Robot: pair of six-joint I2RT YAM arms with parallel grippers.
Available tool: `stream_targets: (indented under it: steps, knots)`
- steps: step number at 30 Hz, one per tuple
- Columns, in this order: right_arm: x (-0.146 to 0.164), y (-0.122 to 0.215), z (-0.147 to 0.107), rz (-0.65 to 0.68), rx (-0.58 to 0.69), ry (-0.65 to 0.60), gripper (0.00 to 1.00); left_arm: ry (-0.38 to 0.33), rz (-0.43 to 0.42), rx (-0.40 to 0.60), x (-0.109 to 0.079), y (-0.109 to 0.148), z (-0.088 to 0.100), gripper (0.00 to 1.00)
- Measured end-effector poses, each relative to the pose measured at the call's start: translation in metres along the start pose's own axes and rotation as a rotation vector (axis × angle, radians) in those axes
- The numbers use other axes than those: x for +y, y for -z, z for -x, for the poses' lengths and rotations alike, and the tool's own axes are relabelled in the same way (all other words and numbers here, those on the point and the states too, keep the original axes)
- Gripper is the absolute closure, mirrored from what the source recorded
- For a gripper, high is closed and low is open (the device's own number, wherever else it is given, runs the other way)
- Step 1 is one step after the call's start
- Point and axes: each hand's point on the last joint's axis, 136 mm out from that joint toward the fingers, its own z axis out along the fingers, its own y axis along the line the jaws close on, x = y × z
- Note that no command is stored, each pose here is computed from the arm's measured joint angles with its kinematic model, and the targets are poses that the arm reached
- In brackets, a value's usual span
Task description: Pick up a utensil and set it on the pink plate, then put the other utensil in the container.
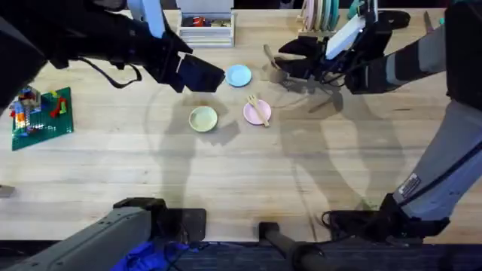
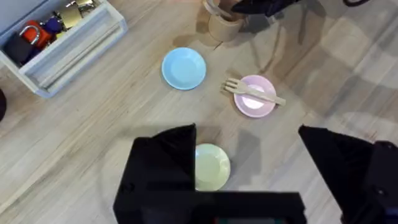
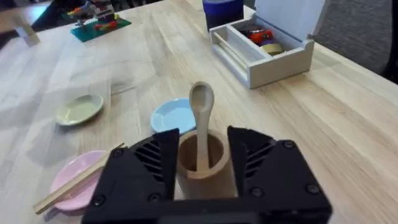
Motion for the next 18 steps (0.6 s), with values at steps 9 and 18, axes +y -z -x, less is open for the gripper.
stream_targets:
  steps: [9, 18]
  knots:
    - [-0.004, 0.004, 0.019, -0.016, -0.049, 0.072, 0.006, 0.000, 0.000, 0.000, 0.000, 0.000, 0.000, 0.009]
    - [-0.026, 0.043, 0.057, -0.096, -0.157, 0.018, 0.006, 0.000, 0.000, 0.000, 0.000, 0.000, 0.000, 0.009]
